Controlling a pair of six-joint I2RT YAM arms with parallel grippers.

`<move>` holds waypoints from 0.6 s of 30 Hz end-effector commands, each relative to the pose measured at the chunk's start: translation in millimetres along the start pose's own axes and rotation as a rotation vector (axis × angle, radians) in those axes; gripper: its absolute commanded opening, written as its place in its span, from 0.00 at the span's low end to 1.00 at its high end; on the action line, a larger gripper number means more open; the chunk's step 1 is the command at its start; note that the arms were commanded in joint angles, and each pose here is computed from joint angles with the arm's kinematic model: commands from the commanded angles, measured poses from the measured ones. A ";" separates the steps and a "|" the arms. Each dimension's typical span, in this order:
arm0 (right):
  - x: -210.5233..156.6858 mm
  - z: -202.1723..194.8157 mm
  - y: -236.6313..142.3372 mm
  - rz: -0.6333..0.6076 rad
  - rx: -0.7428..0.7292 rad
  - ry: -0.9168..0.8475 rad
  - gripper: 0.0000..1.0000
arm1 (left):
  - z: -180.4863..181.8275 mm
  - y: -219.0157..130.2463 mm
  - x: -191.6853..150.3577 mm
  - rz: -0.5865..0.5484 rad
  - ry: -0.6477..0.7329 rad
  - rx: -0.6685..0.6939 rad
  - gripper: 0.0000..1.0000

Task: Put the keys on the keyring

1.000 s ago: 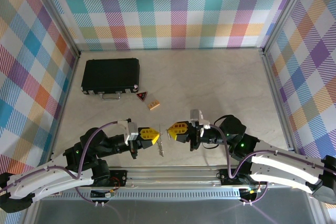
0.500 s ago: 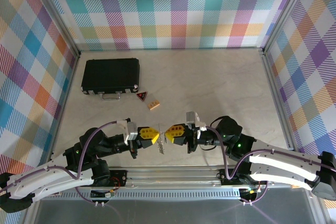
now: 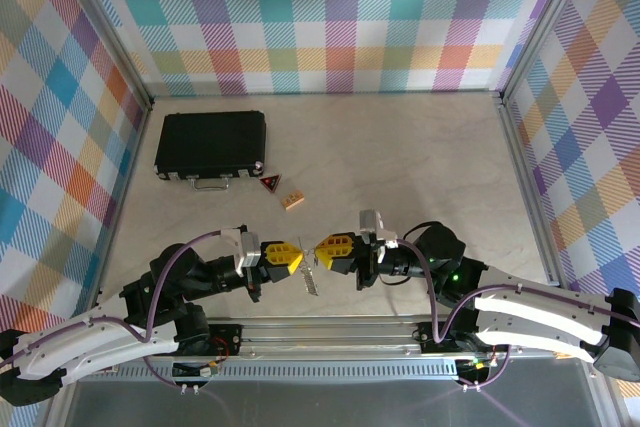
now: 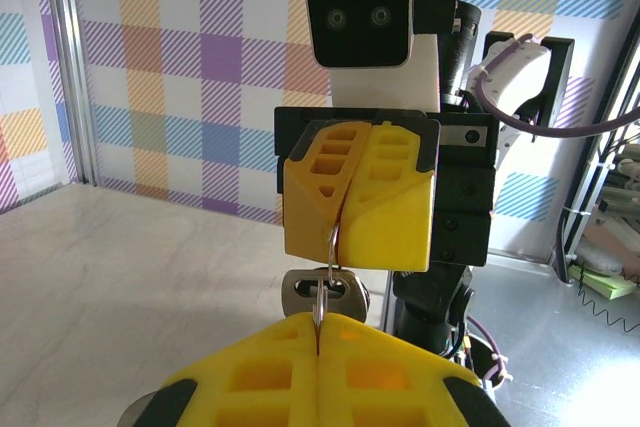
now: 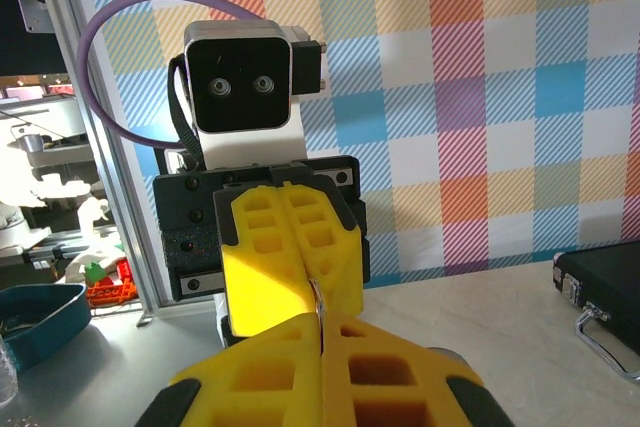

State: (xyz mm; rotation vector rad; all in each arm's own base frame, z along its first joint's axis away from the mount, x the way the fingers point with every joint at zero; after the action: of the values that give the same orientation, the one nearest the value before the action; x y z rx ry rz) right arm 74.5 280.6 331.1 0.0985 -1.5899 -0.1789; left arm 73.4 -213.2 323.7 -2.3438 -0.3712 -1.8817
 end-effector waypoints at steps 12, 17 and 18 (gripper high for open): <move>8.5 0.8 2.1 -0.060 0.003 -0.005 0.00 | -6.1 -4.5 17.6 -0.082 0.015 -0.023 0.00; 6.6 0.3 3.7 -0.054 0.004 -0.003 0.00 | -6.3 -5.0 17.7 -0.082 0.015 -0.024 0.00; 6.4 0.2 3.9 -0.053 0.004 -0.005 0.00 | -6.3 -5.0 17.6 -0.081 0.016 -0.024 0.00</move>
State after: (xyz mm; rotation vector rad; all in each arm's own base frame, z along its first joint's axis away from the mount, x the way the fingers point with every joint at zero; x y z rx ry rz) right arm 76.6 284.1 331.7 0.1072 -1.5835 -0.1908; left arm 72.8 -211.8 325.1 -2.3454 -0.3780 -1.8869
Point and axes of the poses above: each hand's point on the last joint's axis, 136 mm out from that joint toward the fingers, its own y axis out along the fingers, its own z axis along the line the jaws close on, x = y × z, the point moved 4 cm from there along -y, back along the fingers, and after that the axes turned 8 degrees about -y, right-handed, at the moved point
